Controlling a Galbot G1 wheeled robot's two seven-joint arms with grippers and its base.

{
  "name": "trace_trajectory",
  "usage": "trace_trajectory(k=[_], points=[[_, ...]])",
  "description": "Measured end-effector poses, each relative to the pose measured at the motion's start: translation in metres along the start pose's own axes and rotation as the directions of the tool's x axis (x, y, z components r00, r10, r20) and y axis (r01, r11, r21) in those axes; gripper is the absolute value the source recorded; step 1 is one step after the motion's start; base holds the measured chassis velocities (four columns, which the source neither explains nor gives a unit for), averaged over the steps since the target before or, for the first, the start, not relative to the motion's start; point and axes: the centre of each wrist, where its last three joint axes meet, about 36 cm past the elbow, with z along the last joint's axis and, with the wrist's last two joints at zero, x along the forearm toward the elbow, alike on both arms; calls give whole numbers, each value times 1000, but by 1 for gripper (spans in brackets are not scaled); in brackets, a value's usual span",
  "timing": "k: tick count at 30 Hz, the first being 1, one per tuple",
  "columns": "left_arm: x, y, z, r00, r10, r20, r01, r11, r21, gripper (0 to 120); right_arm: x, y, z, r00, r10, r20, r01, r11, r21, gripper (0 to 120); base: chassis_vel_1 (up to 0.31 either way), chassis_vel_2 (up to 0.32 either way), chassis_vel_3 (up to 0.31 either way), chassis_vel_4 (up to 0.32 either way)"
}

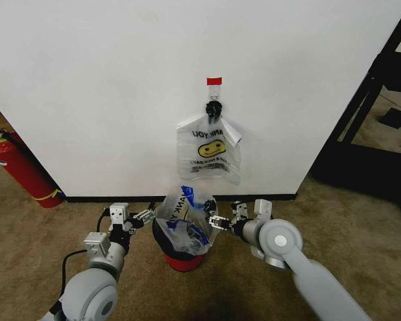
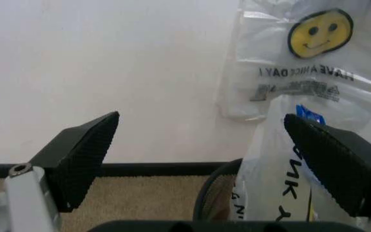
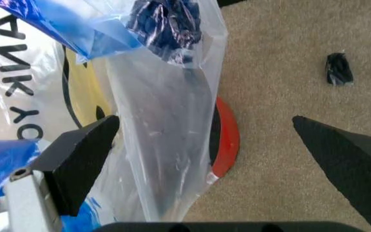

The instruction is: Pick up the garbage bag from the wall and place it over the trash bin.

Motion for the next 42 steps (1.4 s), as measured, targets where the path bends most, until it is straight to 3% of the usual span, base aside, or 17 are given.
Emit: trace_trajectory(k=[18,32,42], points=[[1,0,3,1000,-1,-4,1,1000,2,100,-46,50,-14,967,238,-86,-237,971,25,100,0,0,0,0],[-1,2,5,1000,-13,6,13,1000,13,100,-76,77,-15,949,282,-138,-280,959,36,95,0,0,0,0],[-1,3,7,1000,-21,11,21,1000,14,100,-52,78,-16,957,274,-93,-270,961,54,92,0,0,0,0]])
